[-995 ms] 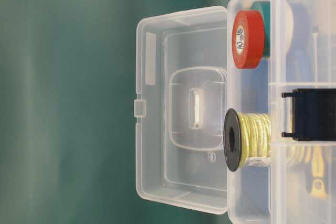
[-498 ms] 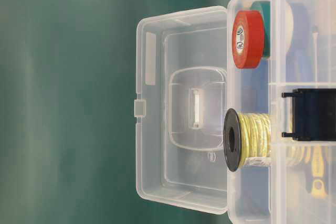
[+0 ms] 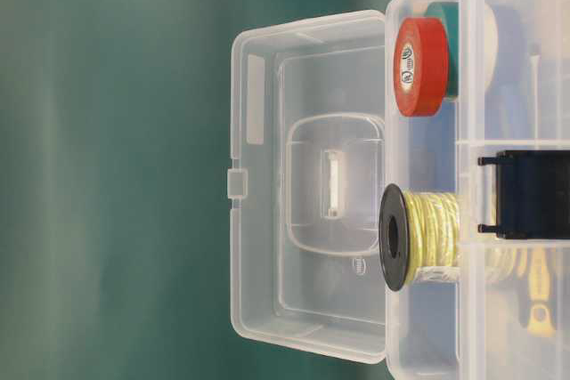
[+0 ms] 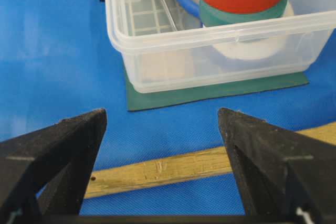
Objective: Open the tool box with both arms.
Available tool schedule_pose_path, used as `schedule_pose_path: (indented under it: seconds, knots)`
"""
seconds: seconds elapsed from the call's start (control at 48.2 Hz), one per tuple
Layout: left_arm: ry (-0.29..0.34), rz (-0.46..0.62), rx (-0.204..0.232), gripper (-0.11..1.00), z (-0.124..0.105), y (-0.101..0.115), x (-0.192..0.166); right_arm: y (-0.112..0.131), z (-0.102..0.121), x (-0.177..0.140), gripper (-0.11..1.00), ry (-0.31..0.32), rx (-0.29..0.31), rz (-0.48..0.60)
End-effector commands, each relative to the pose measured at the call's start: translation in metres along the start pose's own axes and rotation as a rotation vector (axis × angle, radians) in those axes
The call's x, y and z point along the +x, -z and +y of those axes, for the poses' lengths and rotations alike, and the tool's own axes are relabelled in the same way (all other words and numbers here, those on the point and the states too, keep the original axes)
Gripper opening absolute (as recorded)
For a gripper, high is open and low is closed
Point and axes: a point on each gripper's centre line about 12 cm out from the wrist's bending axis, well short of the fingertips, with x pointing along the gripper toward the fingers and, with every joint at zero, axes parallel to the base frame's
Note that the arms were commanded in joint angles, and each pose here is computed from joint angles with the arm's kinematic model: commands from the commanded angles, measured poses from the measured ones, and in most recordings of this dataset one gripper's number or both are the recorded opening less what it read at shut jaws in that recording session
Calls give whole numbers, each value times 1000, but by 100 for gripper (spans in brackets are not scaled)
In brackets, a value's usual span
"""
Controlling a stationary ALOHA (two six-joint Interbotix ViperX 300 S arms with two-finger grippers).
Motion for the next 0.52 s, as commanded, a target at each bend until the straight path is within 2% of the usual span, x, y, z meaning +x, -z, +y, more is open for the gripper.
schedule_pose_path:
  seconds: [0.0,0.498]
  knots:
    - [-1,-8,-3,85,0,-4,1,-9,3,1,85,-9,-2,-22]
    - [0,-6,-3,85,0,-4,1,-9,3,1,85,-9,-5,-20]
